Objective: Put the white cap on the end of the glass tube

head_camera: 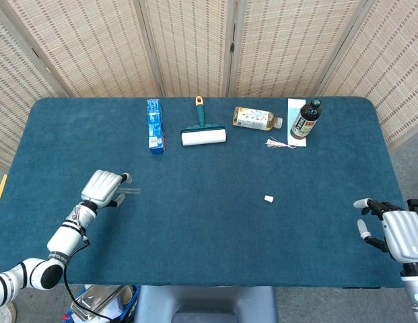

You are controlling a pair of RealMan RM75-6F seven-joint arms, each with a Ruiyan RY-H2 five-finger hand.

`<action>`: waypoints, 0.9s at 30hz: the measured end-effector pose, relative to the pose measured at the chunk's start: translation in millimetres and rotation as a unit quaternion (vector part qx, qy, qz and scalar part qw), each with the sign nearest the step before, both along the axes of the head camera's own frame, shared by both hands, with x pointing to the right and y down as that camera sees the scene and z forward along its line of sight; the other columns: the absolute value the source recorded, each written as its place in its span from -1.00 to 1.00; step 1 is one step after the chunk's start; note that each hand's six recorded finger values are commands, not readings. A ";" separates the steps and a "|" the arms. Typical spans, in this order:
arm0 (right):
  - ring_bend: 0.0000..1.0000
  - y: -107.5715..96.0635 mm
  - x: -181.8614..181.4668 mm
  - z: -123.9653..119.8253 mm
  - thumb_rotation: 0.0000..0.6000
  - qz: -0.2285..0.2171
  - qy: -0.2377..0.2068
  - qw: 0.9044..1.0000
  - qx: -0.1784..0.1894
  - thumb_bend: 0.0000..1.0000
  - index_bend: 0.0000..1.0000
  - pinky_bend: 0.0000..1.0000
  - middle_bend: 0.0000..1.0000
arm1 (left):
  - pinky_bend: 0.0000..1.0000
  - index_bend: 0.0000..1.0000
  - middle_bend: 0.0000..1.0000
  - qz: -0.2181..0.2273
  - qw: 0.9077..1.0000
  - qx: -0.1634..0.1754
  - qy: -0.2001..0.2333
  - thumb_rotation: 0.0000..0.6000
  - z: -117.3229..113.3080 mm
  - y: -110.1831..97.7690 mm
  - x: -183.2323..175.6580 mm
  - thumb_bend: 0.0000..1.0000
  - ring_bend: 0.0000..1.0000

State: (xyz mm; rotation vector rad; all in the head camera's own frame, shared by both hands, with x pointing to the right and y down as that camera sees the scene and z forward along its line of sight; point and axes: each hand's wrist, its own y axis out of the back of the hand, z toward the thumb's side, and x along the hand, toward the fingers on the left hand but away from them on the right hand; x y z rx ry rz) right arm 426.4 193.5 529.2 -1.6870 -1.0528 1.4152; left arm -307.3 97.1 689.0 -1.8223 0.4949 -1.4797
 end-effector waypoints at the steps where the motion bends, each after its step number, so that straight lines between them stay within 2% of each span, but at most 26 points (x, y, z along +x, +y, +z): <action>1: -0.11 0.0 0.2 0.2 1.00 0.000 0.000 1.000 0.000 -0.15 -0.28 0.09 -0.04 | 1.00 -0.28 0.99 -0.004 1.000 -0.004 -0.002 1.00 3.4 -0.9 -0.2 -0.33 1.00; 10: -0.10 0.0 2.3 1.1 1.00 0.003 0.002 1.000 -0.002 -0.19 -0.28 0.09 -0.03 | 1.00 -0.16 1.00 -0.025 0.999 -0.015 -0.025 0.97 29.7 -7.0 -4.8 -0.34 1.00; 15: -0.10 -0.4 2.7 3.1 1.00 0.004 0.003 1.000 -0.005 -0.20 -0.28 0.09 -0.02 | 1.00 -0.11 1.00 -0.035 0.998 -0.024 -0.040 0.65 40.7 -5.5 -12.6 -0.39 1.00; 17: -0.09 -0.7 2.5 3.5 1.00 0.003 0.003 1.000 -0.006 -0.20 -0.28 0.09 -0.02 | 1.00 -0.11 1.00 -0.039 0.998 -0.027 -0.043 0.60 44.1 -5.0 -14.7 -0.40 1.00; 21: -0.09 -1.1 2.4 3.8 1.00 0.003 0.004 1.000 -0.006 -0.20 -0.28 0.09 -0.02 | 1.00 -0.10 1.00 -0.047 0.997 -0.029 -0.048 0.62 49.6 -4.9 -18.2 -0.40 1.00; 27: -0.08 -0.6 3.2 3.8 1.00 0.005 0.005 1.000 -0.008 -0.20 -0.28 0.09 -0.02 | 1.00 -0.09 1.00 -0.056 0.997 -0.030 -0.050 0.82 56.6 -4.8 -21.2 -0.40 1.00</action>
